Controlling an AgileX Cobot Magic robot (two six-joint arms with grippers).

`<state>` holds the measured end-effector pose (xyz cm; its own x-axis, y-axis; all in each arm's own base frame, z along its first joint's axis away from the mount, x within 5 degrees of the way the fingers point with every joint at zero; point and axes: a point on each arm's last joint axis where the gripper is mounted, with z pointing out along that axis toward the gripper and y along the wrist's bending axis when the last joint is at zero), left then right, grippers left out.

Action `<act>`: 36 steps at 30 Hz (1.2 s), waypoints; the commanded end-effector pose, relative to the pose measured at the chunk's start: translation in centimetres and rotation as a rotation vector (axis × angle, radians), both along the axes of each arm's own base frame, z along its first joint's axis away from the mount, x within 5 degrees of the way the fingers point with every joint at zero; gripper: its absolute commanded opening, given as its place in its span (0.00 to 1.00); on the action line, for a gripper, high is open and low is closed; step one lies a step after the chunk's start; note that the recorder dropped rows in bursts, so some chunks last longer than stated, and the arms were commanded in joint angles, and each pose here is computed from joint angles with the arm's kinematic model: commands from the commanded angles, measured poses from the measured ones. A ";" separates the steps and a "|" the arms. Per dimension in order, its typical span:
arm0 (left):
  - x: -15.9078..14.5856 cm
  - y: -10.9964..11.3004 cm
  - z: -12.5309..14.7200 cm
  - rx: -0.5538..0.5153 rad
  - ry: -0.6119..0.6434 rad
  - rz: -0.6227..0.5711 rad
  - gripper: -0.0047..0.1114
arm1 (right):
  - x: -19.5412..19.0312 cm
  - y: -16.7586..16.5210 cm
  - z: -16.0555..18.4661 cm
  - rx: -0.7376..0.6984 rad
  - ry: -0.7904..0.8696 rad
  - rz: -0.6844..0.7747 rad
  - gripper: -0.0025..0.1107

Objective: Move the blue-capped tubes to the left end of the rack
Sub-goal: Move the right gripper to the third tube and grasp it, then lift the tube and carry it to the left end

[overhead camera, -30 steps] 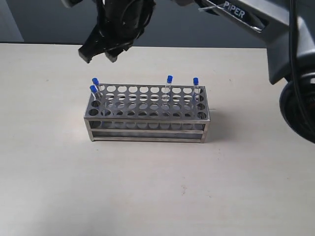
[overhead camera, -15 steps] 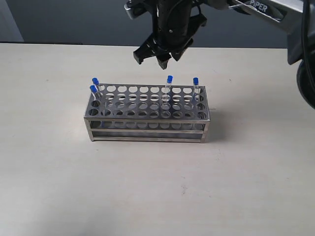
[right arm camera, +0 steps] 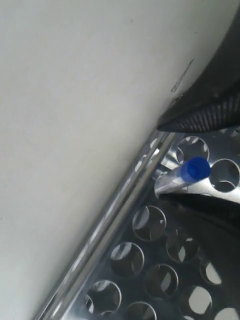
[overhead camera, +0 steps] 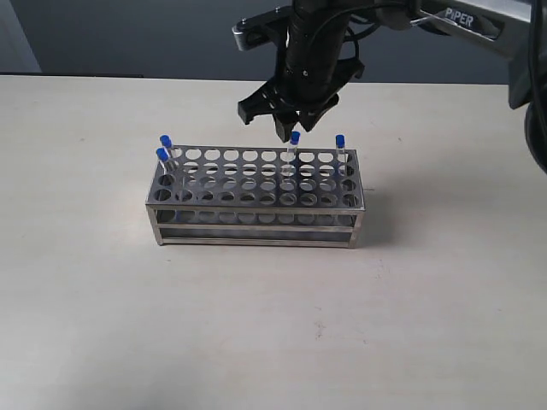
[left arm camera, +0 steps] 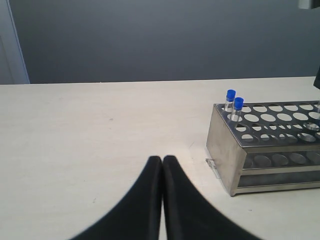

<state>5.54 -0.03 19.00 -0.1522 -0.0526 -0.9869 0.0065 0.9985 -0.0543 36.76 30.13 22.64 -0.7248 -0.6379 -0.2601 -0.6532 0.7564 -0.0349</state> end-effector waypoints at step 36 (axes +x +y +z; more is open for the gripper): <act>0.0 0.0 0.2 0.000 -0.009 -0.004 0.05 | -5.0 0.8 8.5 0.091 -0.110 0.138 0.02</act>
